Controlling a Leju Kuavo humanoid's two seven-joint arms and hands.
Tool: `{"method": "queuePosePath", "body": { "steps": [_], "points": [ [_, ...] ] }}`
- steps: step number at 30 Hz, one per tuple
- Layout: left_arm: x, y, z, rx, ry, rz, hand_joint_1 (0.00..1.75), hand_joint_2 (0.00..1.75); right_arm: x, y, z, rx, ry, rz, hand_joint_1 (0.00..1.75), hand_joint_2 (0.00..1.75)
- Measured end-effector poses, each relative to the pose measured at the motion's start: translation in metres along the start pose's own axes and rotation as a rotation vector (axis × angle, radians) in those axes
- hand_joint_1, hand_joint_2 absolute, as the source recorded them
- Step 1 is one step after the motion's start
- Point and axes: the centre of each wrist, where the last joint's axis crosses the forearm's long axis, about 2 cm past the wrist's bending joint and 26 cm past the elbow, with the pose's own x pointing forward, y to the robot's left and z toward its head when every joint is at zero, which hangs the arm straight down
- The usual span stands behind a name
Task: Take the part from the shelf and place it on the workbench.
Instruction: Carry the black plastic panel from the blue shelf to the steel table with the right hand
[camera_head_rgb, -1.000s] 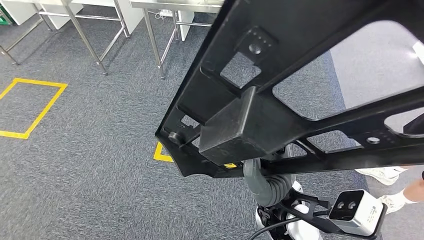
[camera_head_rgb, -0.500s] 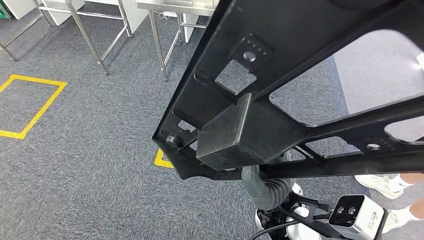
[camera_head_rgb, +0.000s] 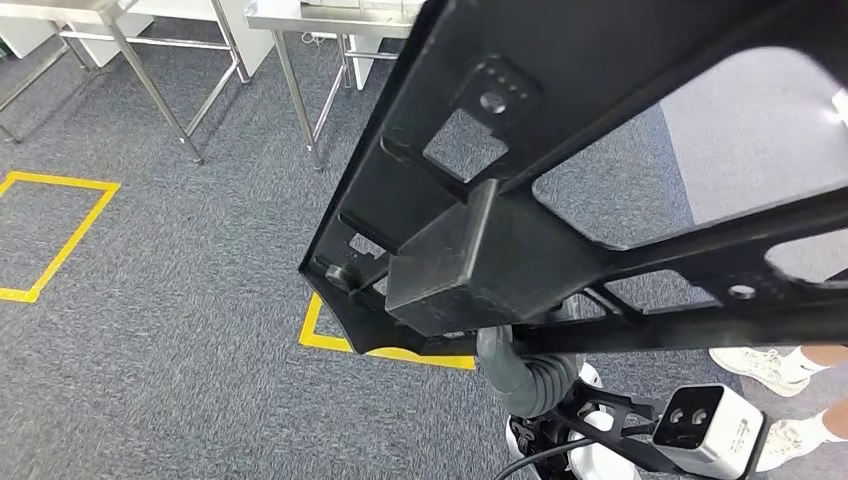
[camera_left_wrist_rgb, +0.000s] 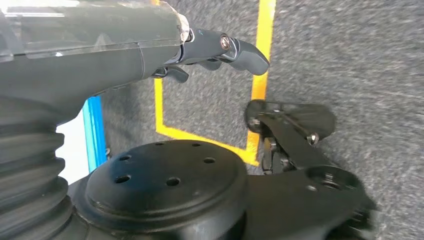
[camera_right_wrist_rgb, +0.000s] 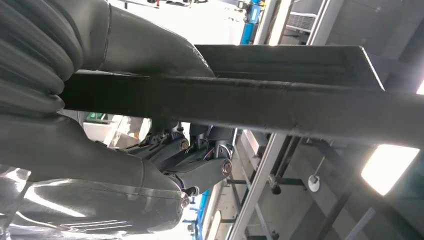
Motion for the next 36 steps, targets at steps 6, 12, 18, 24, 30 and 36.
{"method": "queuePosePath", "body": {
  "steps": [6,12,18,24,30,36],
  "points": [
    [-0.0005,-0.0003,0.0001,-0.002,-0.001,-0.001,0.00,1.75,0.0009,0.0006,0.0002,0.002,0.001,0.009,1.75,1.75],
    [0.0001,-0.0012,0.0002,-0.005,-0.006,0.000,0.00,1.75,0.0021,0.0010,0.0004,0.002,-0.003,0.012,1.75,1.75],
    [0.0008,-0.0017,0.0002,-0.007,-0.009,0.002,0.00,1.75,0.0023,0.0010,0.0000,0.005,-0.004,0.014,1.75,1.75],
    [0.0016,-0.0019,0.0002,-0.008,-0.009,0.006,0.00,1.75,0.0030,0.0020,-0.0024,0.006,-0.013,0.014,1.75,1.75],
    [0.0004,-0.0017,0.0003,-0.008,-0.005,0.015,0.00,1.75,0.0031,0.0028,-0.0033,0.010,-0.012,0.011,1.75,1.75],
    [0.0013,-0.0020,0.0002,-0.008,-0.006,0.018,0.00,1.75,0.0030,0.0031,-0.0044,0.012,-0.006,0.010,1.75,1.75]
  ]
}}
